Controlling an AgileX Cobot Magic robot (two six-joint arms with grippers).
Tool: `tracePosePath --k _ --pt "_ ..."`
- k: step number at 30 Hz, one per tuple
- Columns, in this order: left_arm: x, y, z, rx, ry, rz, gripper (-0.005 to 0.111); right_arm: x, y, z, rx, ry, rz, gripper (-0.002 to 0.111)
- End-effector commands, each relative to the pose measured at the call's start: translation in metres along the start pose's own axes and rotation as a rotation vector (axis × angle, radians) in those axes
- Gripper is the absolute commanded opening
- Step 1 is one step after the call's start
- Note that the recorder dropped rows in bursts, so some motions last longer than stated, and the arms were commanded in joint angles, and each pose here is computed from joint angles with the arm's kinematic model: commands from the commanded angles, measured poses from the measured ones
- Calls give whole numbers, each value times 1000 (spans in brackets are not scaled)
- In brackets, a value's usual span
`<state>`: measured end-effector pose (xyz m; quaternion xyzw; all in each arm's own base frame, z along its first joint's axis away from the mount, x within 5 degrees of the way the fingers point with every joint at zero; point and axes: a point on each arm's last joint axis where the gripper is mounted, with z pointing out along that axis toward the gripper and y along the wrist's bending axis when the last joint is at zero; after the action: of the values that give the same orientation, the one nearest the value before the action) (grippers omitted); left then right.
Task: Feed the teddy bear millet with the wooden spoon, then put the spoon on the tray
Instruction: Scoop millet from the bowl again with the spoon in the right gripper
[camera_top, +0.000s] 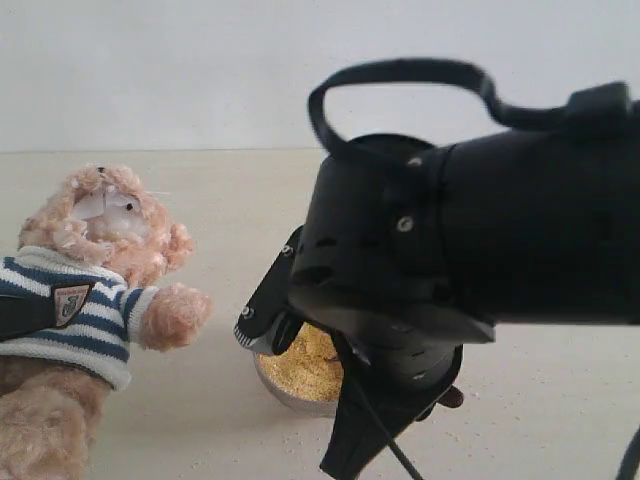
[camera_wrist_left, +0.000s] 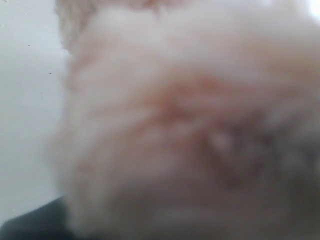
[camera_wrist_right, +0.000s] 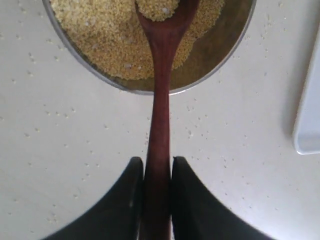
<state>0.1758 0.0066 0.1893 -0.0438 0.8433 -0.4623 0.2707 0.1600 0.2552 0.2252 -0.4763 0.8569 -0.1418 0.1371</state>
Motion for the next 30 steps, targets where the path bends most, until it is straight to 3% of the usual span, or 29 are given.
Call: tracePosePath --k 1,11,16,22,27,30 --pt "0 -3 -1 23 -19 4 5 -1 -7 -16 -50 -99 55 9" --pt "0 -3 -1 23 -19 4 5 1 -16 -14 -133 -89 135 9" --pt "0 -3 -1 23 -19 4 5 -1 -18 -20 -283 -161 221 9" --pt "0 -3 -1 23 -19 4 5 2 -27 -36 -289 -253 282 9" --pt "0 -3 -1 23 -19 4 5 16 -21 -25 -303 -184 282 9" --pt "0 -3 -1 23 -19 4 5 24 -16 -28 -388 -344 360 9"
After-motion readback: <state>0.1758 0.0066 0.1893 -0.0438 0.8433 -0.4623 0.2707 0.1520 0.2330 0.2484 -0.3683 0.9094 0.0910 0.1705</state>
